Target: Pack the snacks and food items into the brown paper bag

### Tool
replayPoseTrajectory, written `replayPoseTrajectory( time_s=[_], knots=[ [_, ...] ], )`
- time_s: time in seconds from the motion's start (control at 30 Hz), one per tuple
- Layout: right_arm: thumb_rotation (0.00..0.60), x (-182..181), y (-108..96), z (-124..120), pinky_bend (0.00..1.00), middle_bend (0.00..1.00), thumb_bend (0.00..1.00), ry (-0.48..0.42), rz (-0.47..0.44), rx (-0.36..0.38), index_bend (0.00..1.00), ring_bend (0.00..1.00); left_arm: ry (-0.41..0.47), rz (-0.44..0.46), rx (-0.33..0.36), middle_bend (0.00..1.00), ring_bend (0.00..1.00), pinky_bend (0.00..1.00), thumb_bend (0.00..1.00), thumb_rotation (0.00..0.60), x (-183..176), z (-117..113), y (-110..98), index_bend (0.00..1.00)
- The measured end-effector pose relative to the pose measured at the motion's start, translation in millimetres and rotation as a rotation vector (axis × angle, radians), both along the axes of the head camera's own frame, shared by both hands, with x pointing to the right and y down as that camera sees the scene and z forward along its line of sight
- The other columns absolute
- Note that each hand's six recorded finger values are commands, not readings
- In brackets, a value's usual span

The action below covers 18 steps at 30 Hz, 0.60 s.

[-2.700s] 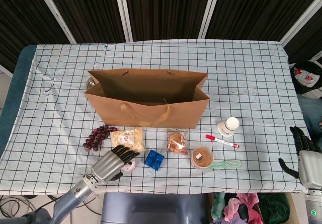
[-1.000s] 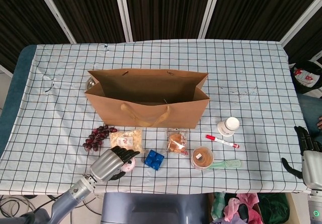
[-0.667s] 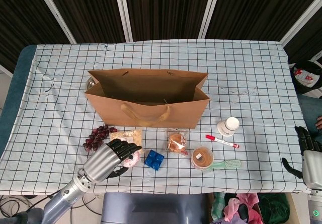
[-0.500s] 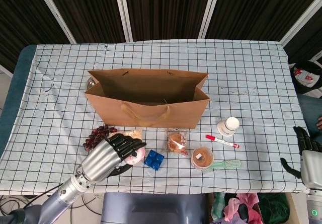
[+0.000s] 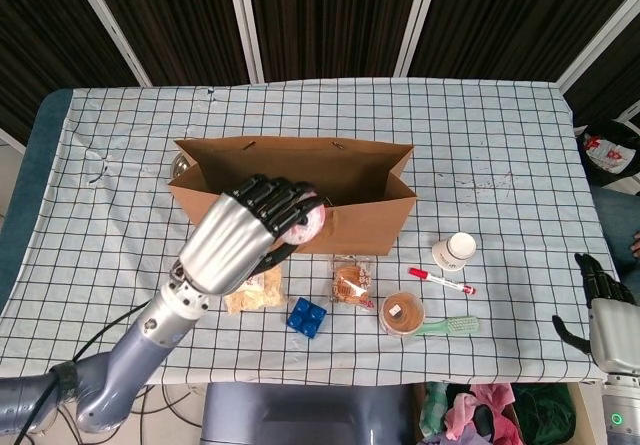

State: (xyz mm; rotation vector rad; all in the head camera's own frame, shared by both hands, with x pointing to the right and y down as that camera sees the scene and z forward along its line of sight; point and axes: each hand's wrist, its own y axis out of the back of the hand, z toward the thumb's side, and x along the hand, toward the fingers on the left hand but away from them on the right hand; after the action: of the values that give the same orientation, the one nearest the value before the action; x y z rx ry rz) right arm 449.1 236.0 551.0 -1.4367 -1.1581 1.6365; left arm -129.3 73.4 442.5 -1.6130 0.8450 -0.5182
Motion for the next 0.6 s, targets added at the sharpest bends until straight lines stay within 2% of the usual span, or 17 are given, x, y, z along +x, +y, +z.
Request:
replayPoseTrajectory(
  time_s=[0.17,0.37,0.43,0.5,0.57,0.6],
  knots=[
    [0.600,0.9,-0.8,4.4,0.21,0.07,0.21,0.006,0.000,-0.012,0.01,0.17,-0.064,-0.068,-0.002,0.33,0.41,0.40,0.33,0.600,23.2,11.2,-29.6,0.27],
    [0.600,4.4,-1.4,3.5,0.21,0.07,0.21,0.006,0.010,-0.005,0.01,0.17,-0.114,-0.136,-0.005,0.32,0.37,0.38,0.32,0.600,31.6,32.9,-50.0,0.25],
    [0.600,4.8,-1.6,2.9,0.21,0.07,0.21,0.006,0.011,-0.003,0.01,0.17,-0.130,-0.151,-0.018,0.28,0.27,0.32,0.27,0.600,31.7,41.2,-53.3,0.22],
    [0.600,5.3,-2.0,1.5,0.21,0.07,0.21,0.006,0.011,0.002,0.01,0.17,-0.143,-0.159,-0.042,0.18,0.08,0.16,0.15,0.600,31.4,49.9,-54.6,0.16],
    [0.600,6.3,-2.0,-0.5,0.21,0.07,0.21,0.007,0.013,0.009,0.01,0.17,-0.159,-0.163,-0.072,0.11,0.00,0.05,0.07,0.600,30.0,57.6,-54.6,0.11],
    [0.600,6.6,-2.1,-1.4,0.21,0.07,0.21,0.006,0.015,0.013,0.01,0.17,-0.167,-0.166,-0.087,0.08,0.00,0.02,0.04,0.600,29.1,60.7,-54.6,0.09]
  ],
)
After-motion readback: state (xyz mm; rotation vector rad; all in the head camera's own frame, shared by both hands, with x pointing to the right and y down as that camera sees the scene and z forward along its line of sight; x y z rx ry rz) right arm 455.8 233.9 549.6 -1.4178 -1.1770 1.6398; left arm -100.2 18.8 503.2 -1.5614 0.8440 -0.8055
